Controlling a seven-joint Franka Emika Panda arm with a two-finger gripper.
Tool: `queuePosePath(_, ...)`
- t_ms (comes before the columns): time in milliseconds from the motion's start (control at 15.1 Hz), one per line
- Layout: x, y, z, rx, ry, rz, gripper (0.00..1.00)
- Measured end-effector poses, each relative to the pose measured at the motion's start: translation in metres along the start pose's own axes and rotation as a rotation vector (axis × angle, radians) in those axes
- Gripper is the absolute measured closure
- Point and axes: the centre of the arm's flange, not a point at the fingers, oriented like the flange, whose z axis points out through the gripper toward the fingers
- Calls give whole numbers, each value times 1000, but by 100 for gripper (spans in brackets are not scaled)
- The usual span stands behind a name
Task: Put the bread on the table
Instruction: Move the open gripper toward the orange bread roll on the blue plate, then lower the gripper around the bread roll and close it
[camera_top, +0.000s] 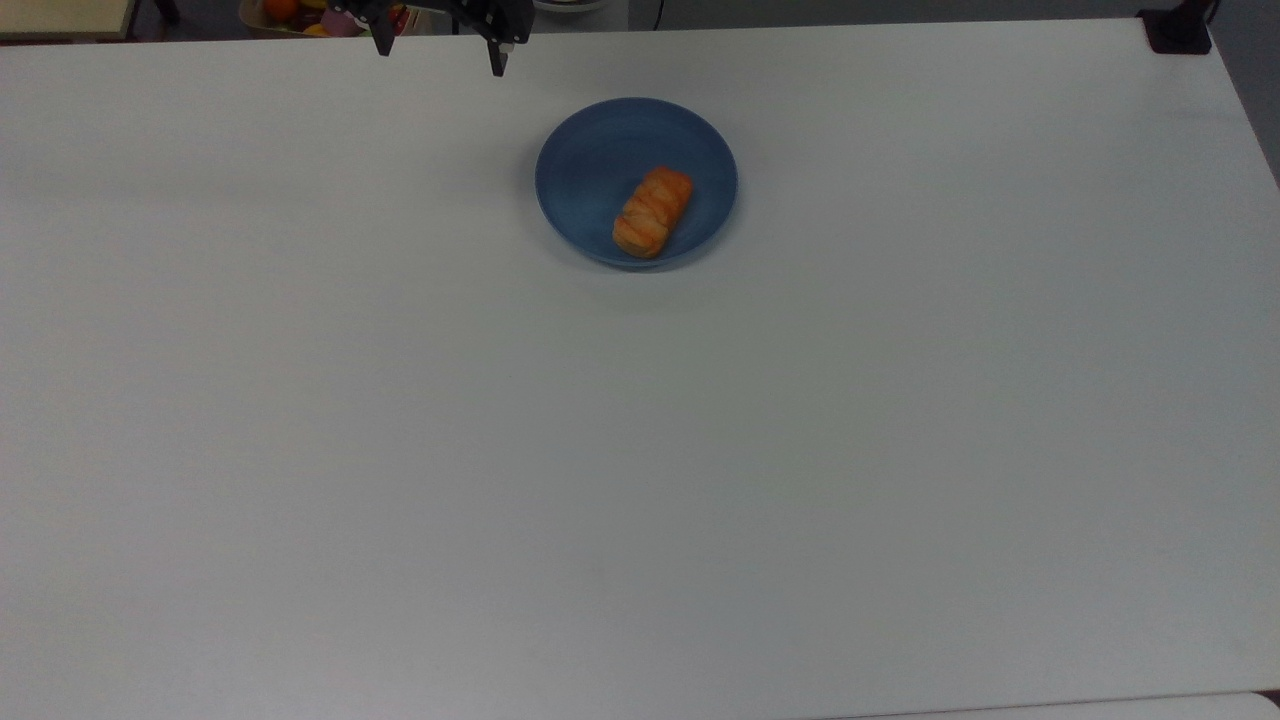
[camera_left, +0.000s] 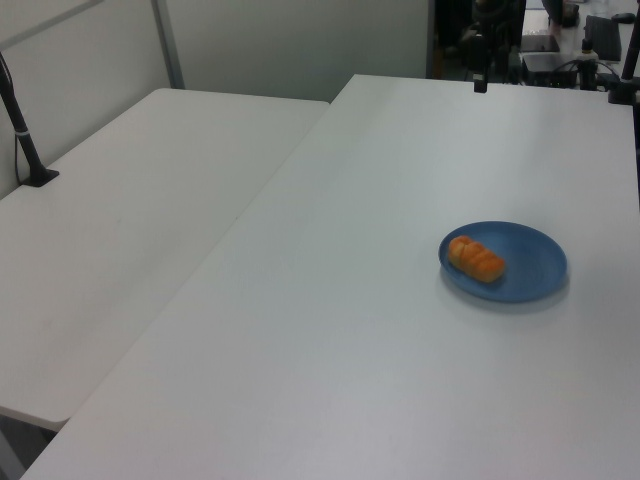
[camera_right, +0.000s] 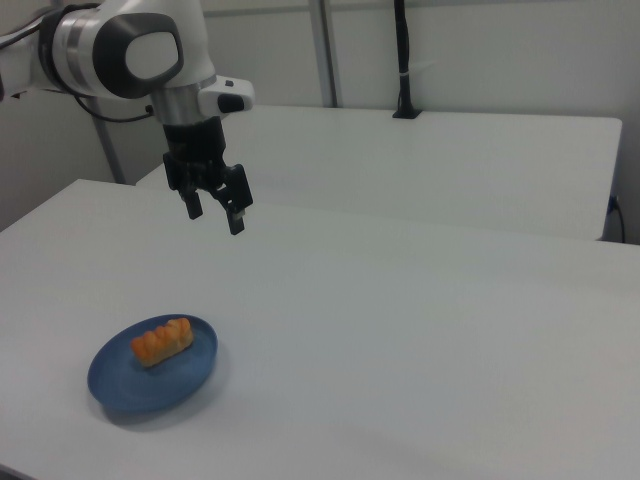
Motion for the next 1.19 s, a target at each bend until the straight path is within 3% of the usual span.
queuePosePath(331,-9,-34,30,-8,-67,-62,0)
queuePosePath(663,-30,-85,89,-29,-170,-151,0)
queuePosePath(1193,-56,-163,202,-85,-118,-61,0)
